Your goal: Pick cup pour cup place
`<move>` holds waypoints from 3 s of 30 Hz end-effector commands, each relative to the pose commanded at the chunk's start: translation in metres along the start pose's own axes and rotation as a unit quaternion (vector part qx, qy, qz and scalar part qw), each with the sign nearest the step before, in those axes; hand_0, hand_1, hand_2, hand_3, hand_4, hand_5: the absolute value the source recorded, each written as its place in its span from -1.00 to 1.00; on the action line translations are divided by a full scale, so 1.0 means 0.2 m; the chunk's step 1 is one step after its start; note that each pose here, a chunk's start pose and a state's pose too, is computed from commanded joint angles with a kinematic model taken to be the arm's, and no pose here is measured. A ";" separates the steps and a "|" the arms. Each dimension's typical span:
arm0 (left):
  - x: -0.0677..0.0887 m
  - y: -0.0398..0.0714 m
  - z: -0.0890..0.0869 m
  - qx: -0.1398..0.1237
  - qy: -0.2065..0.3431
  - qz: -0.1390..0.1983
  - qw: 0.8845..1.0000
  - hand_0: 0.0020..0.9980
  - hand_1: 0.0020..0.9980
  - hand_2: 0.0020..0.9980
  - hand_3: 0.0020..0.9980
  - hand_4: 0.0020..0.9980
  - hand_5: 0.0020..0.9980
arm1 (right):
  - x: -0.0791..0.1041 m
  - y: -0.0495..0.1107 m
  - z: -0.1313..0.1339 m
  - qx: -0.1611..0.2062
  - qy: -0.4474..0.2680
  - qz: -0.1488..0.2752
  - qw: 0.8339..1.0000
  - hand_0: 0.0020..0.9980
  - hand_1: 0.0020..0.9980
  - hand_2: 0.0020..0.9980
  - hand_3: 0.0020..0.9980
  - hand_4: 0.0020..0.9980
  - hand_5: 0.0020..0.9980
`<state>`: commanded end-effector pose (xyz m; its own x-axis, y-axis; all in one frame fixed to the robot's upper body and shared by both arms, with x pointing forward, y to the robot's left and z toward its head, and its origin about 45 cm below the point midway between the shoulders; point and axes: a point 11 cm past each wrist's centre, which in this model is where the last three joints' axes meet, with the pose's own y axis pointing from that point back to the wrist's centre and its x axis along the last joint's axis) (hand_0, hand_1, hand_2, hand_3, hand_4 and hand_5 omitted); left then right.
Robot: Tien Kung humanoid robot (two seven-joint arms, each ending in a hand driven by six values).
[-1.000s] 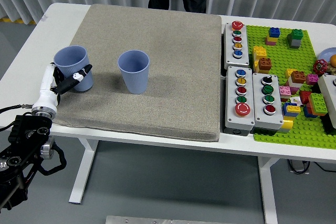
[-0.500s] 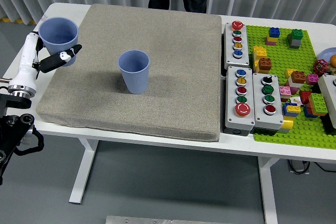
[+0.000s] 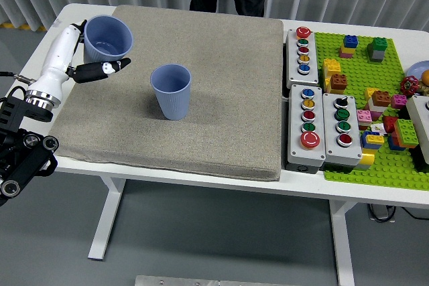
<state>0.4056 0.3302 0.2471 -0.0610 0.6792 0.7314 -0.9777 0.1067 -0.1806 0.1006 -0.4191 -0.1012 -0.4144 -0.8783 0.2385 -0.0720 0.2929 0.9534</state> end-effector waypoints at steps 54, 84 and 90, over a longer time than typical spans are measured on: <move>-0.04 -0.12 0.10 -0.071 -0.253 -0.035 0.964 0.03 -0.03 0.02 0.07 0.70 -0.60 | -0.01 0.01 -0.04 0.008 -0.008 -0.002 1.000 0.45 0.38 0.48 0.41 -0.34 -0.44; -0.06 -0.12 0.19 -0.110 -0.296 -0.032 0.948 0.02 -0.03 0.02 0.07 0.69 -0.60 | 0.00 0.00 -0.02 0.005 -0.007 -0.001 1.000 0.45 0.38 0.48 0.41 -0.34 -0.44; -0.06 -0.12 0.20 -0.115 -0.301 -0.031 0.946 0.02 -0.03 0.02 0.06 0.68 -0.59 | 0.00 0.00 -0.03 0.006 -0.008 -0.001 1.000 0.45 0.38 0.47 0.41 -0.34 -0.44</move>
<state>0.4222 0.2902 0.2695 -0.1752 0.1367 0.9750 -0.9182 0.3348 -0.2119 0.1059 -0.4202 -0.0997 -0.4293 -0.8726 0.2332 -0.0836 0.2955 0.9517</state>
